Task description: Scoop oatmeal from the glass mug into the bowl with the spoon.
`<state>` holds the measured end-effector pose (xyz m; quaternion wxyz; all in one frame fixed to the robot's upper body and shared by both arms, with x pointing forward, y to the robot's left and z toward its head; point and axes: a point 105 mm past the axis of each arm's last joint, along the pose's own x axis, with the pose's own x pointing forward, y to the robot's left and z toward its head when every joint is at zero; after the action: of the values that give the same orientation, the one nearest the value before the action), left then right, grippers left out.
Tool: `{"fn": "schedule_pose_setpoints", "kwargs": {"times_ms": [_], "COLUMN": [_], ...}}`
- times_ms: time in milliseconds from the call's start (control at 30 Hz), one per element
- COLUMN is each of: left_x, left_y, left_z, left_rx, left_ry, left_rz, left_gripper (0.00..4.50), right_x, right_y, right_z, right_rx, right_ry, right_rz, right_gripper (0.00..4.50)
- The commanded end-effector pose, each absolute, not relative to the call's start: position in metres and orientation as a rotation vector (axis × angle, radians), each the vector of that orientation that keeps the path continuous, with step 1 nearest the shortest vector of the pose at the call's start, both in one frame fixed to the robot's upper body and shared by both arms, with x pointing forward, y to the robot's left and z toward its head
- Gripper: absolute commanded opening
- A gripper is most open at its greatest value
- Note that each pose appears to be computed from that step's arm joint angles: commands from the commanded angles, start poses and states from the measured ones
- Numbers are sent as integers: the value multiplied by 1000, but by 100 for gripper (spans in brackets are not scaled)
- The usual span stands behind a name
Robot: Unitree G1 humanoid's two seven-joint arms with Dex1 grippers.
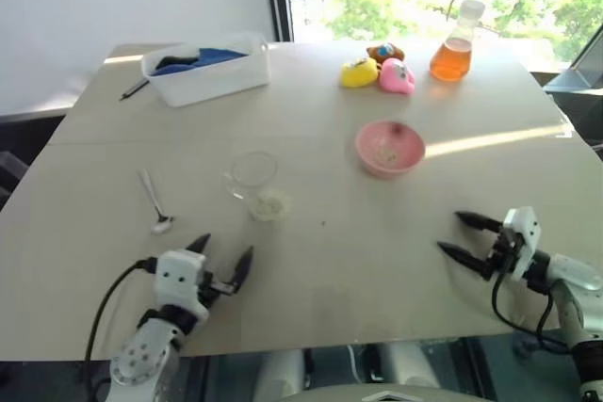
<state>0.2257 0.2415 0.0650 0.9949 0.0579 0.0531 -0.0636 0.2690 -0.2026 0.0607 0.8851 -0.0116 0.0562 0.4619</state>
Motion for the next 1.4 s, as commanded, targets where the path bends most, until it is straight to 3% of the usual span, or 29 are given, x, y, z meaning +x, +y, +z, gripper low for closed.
{"fn": "schedule_pose_setpoints", "kwargs": {"times_ms": [33,133,333,467,667,1000,1133,1367,1400], "left_x": [233,243,265,275,289,282,278,269,267], "left_y": [261,277,324,340,339,346,345,338,338], "left_z": [102,129,151,138,116,79,66,47,44], "left_rx": [113,90,95,50,-5,22,-12,-253,-274], "left_ry": [18,-18,99,252,358,555,594,596,596], "left_rz": [-42,24,228,268,249,297,308,372,380], "left_gripper": [450,450,450,450,450,450,326,2,2], "right_x": [271,266,256,246,237,242,245,250,251], "right_y": [-178,-154,-110,-90,-85,-89,-89,-89,-89], "right_z": [87,107,151,181,198,194,190,194,193], "right_rx": [25,50,40,46,-70,-93,-96,-101,-103], "right_ry": [51,26,-48,-90,-104,-119,-122,-158,-160], "right_rz": [1054,1165,1349,1461,1528,1462,1448,1419,1414], "right_gripper": [449,449,449,449,449,449,450,450,450]}}
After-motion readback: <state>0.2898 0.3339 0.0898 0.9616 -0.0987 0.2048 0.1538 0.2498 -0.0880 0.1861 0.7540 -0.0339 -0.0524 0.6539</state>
